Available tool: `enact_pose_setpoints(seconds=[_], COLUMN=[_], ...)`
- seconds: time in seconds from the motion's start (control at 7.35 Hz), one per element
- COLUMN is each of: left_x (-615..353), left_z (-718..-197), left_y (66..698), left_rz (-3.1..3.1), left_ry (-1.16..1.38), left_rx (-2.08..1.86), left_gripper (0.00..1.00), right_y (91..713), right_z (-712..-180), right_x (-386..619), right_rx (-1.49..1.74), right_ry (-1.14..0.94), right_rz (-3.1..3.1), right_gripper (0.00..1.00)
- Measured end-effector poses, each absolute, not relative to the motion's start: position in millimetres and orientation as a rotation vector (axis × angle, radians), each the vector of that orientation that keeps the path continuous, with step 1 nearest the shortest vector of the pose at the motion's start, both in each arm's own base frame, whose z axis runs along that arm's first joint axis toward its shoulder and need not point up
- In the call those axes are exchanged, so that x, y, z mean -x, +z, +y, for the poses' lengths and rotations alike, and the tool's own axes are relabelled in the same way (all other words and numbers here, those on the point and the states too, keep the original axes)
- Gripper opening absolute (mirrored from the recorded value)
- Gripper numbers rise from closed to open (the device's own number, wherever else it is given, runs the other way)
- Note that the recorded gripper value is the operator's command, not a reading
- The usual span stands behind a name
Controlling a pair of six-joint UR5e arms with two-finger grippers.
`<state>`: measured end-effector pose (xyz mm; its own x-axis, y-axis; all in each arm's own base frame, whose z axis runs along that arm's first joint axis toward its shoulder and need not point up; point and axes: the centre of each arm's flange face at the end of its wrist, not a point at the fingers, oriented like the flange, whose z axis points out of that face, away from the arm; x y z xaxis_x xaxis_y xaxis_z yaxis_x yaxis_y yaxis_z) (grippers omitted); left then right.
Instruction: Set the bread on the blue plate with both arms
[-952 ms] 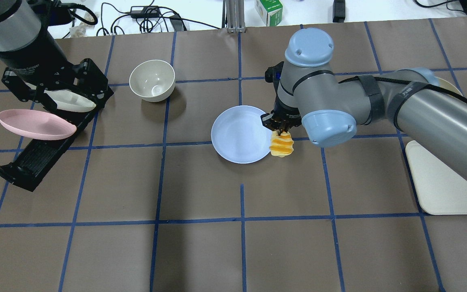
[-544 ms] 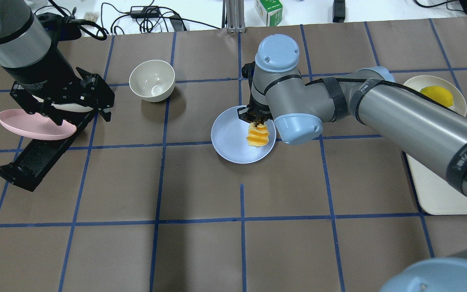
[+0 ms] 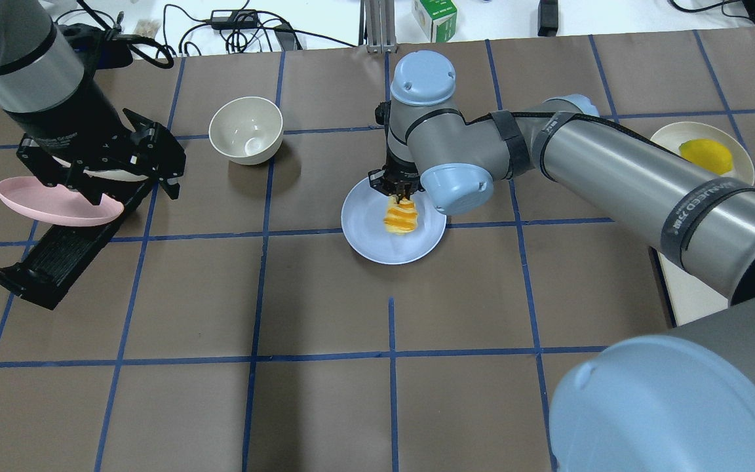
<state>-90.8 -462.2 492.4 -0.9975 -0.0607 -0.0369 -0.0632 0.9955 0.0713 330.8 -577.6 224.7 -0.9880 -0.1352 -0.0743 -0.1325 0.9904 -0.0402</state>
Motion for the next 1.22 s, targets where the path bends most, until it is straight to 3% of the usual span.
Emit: enact_pose_setpoints(seconds=[0.14, 0.27, 0.41, 0.82, 1.22], left_x=[91, 91, 91, 91, 91], left_z=[-462, -463, -463, -462, -462], left_y=[493, 493, 493, 492, 489], left_rz=[3.103, 3.103, 3.103, 3.103, 3.103], left_ry=[0.109, 0.106, 0.105, 0.107, 0.113], left_rx=[0.096, 0.096, 0.096, 0.096, 0.097], left_gripper=[1.00, 1.00, 1.00, 1.00, 1.00], right_y=[229, 234, 233, 229, 280], right_z=[-572, -567, -564, -562, -597], right_x=[-331, -330, -329, -327, -283], right_rx=[0.202, 0.200, 0.199, 0.208, 0.194], right_ry=[-0.009, 0.024, 0.047, 0.059, -0.024], right_rz=[3.065, 3.070, 3.073, 3.071, 3.079], right_gripper=[0.18, 0.44, 0.99, 1.00, 1.00])
